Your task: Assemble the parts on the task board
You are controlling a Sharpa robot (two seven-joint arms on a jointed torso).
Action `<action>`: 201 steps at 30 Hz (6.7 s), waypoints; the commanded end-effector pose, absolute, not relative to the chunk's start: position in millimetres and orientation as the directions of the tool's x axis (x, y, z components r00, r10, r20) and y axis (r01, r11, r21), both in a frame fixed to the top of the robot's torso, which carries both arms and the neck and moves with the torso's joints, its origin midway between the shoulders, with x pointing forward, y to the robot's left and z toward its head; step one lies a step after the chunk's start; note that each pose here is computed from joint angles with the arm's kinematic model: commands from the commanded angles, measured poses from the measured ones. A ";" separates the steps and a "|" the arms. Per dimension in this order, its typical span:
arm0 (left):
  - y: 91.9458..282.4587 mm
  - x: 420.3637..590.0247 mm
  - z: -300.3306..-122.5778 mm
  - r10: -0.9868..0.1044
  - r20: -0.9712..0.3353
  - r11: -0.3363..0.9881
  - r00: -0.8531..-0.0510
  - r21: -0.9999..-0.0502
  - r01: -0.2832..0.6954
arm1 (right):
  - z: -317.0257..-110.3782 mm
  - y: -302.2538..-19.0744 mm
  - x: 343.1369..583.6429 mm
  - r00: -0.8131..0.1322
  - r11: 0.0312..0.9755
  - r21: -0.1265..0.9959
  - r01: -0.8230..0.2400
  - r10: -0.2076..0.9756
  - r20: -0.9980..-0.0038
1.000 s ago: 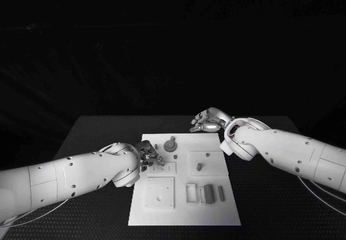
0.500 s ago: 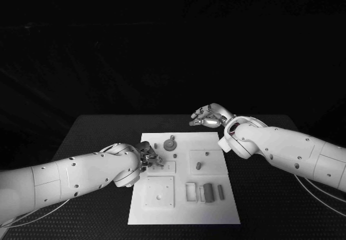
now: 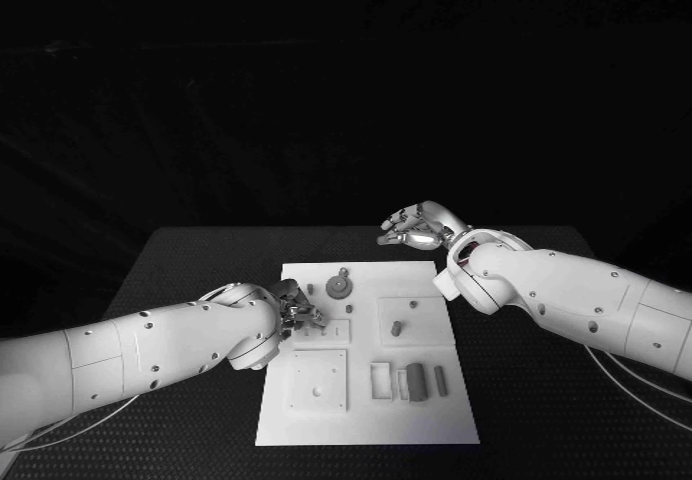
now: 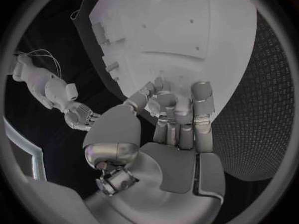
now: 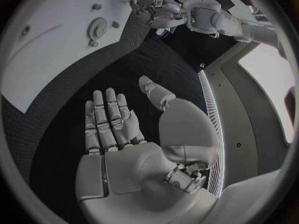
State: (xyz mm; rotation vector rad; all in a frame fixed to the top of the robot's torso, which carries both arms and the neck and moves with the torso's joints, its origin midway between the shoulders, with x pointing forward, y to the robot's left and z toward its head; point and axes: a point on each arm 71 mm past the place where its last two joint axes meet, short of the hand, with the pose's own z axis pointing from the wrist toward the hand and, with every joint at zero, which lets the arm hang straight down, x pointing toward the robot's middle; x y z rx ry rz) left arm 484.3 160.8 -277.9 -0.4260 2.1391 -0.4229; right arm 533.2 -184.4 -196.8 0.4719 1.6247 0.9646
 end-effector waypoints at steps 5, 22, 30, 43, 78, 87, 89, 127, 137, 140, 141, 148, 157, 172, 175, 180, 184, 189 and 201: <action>156.9 482.3 -281.1 -0.427 -0.698 0.891 -0.576 -0.435 -0.133 | -195.1 -182.1 532.8 -0.286 0.571 0.796 -0.198 0.743 -0.605; 156.3 483.9 -284.5 -0.416 -0.691 0.896 -0.592 -0.424 -0.134 | -195.0 -184.0 532.3 -0.294 0.574 0.796 -0.191 0.741 -0.604; 156.8 483.0 -287.1 -0.409 -0.686 0.899 -0.602 -0.417 -0.136 | -194.8 -184.5 532.1 -0.292 0.574 0.796 -0.191 0.741 -0.605; 157.2 484.5 -287.3 -0.413 -0.692 0.898 -0.592 -0.417 -0.139 | -195.1 -184.4 531.8 -0.292 0.577 0.796 -0.183 0.741 -0.605; 154.3 482.8 -290.9 -0.377 -0.704 0.912 -0.602 -0.395 -0.109 | -196.2 -184.3 532.2 -0.302 0.579 0.796 -0.178 0.738 -0.604; 154.4 483.4 -291.6 -0.373 -0.700 0.913 -0.609 -0.393 -0.109 | -196.4 -183.7 532.1 -0.306 0.579 0.796 -0.177 0.736 -0.603; 154.6 483.6 -291.9 -0.372 -0.699 0.914 -0.611 -0.391 -0.109 | -196.2 -182.8 531.4 -0.309 0.577 0.797 -0.177 0.736 -0.602; 155.6 486.4 -293.0 -0.371 -0.695 0.915 -0.616 -0.387 -0.116 | -197.1 -180.3 531.7 -0.321 0.573 0.801 -0.176 0.735 -0.597; 157.4 487.3 -293.2 -0.371 -0.697 0.916 -0.614 -0.383 -0.119 | -197.7 -180.1 531.8 -0.329 0.572 0.802 -0.172 0.734 -0.594; 157.4 487.4 -293.1 -0.371 -0.698 0.916 -0.613 -0.383 -0.119 | -197.8 -179.8 531.8 -0.330 0.572 0.802 -0.172 0.734 -0.594; 157.4 487.4 -293.0 -0.372 -0.698 0.916 -0.612 -0.384 -0.118 | -197.9 -179.7 531.9 -0.330 0.572 0.802 -0.172 0.733 -0.594; 157.5 487.6 -293.1 -0.371 -0.698 0.916 -0.613 -0.384 -0.117 | -198.0 -179.9 532.0 -0.331 0.572 0.802 -0.172 0.733 -0.594; 159.8 488.1 -293.5 -0.369 -0.697 0.917 -0.615 -0.381 -0.119 | -198.4 -180.7 532.5 -0.333 0.570 0.804 -0.169 0.734 -0.591; 160.6 486.9 -292.5 -0.378 -0.697 0.912 -0.609 -0.394 -0.115 | -199.1 -180.6 532.8 -0.336 0.567 0.807 -0.165 0.737 -0.586; 162.3 487.5 -291.8 -0.384 -0.699 0.910 -0.603 -0.398 -0.118 | -199.7 -181.4 533.0 -0.336 0.568 0.807 -0.162 0.737 -0.587; 163.0 487.9 -291.2 -0.391 -0.698 0.906 -0.600 -0.405 -0.121 | -199.8 -181.4 532.9 -0.335 0.568 0.807 -0.162 0.737 -0.586; 163.4 488.6 -289.8 -0.398 -0.700 0.904 -0.593 -0.410 -0.122 | -200.0 -181.6 533.0 -0.336 0.568 0.807 -0.160 0.737 -0.586; 164.8 489.7 -288.9 -0.404 -0.703 0.901 -0.584 -0.415 -0.125 | -200.9 -182.1 532.8 -0.337 0.566 0.810 -0.156 0.740 -0.582; 166.3 493.4 -282.4 -0.445 -0.689 0.880 -0.572 -0.455 -0.137 | -201.3 -183.4 533.1 -0.336 0.566 0.810 -0.154 0.741 -0.582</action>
